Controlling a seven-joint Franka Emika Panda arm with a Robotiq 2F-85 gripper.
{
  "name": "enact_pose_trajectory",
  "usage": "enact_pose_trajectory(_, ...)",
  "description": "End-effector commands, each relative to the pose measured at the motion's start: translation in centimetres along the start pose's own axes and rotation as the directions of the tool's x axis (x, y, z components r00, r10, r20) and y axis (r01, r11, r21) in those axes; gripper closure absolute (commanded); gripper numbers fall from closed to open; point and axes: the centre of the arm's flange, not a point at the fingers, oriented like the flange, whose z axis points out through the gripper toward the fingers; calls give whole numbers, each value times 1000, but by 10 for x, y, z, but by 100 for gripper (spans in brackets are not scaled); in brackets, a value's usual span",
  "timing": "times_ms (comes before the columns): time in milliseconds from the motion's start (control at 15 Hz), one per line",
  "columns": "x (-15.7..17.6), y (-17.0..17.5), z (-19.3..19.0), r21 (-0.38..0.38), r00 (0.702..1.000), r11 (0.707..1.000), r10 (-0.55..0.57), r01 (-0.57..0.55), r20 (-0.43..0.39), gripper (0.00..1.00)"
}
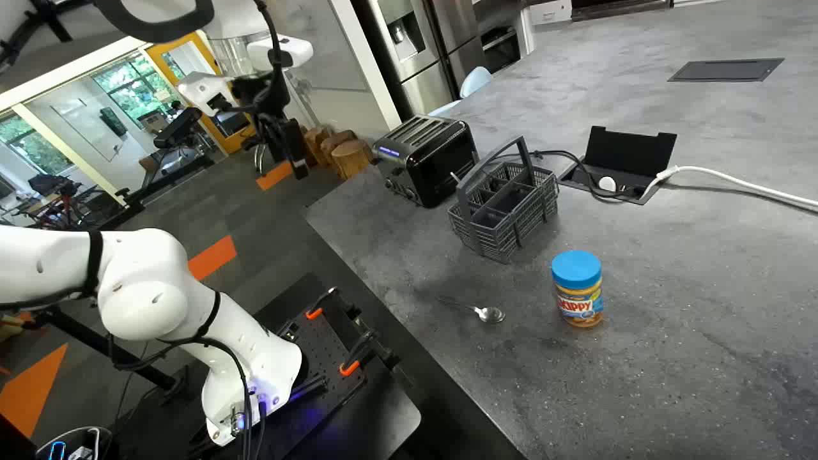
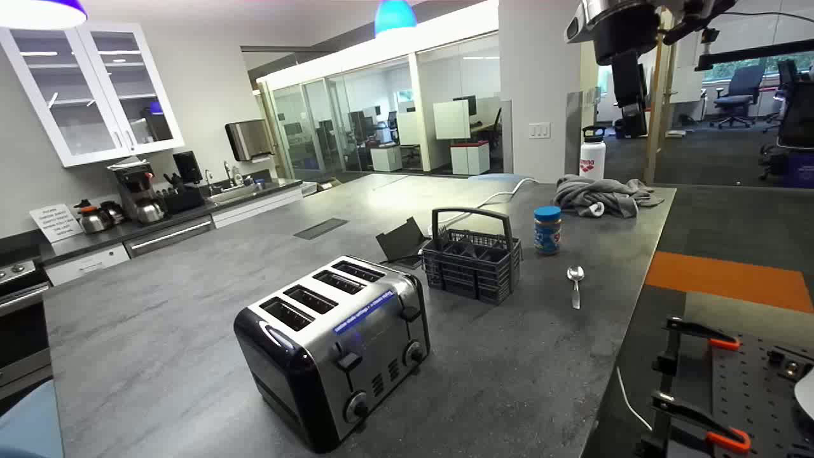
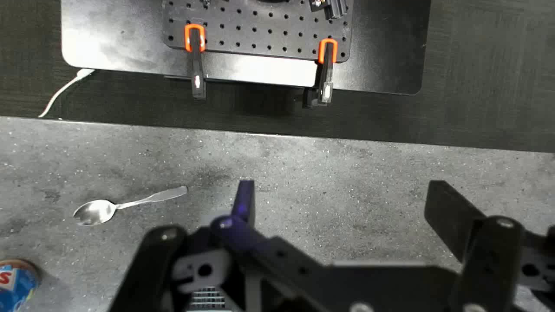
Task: Turn over the cutlery basket
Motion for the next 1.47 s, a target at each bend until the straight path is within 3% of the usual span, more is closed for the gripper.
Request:
enact_pose_trajectory(0, 0, 0, 0, 0, 1000, 1000, 0, 0, 0, 0)
enact_pose_trajectory(333, 0, 0, 0, 0, 1000, 1000, 0, 0, 0, 0)
enact_pose_trajectory(533, 23, 6, -2, -47, 1000, 999, -12, 11, -21, 0)
enact_pose_trajectory(733, 55, 20, -5, -122, 998, 992, -27, 19, -60, 0)
enact_pose_trajectory(1133, 141, 63, -12, -266, 968, 964, -88, 24, -234, 0)
enact_pose_trajectory(1400, 198, 89, -10, -263, 948, 965, -60, -25, -312, 0)
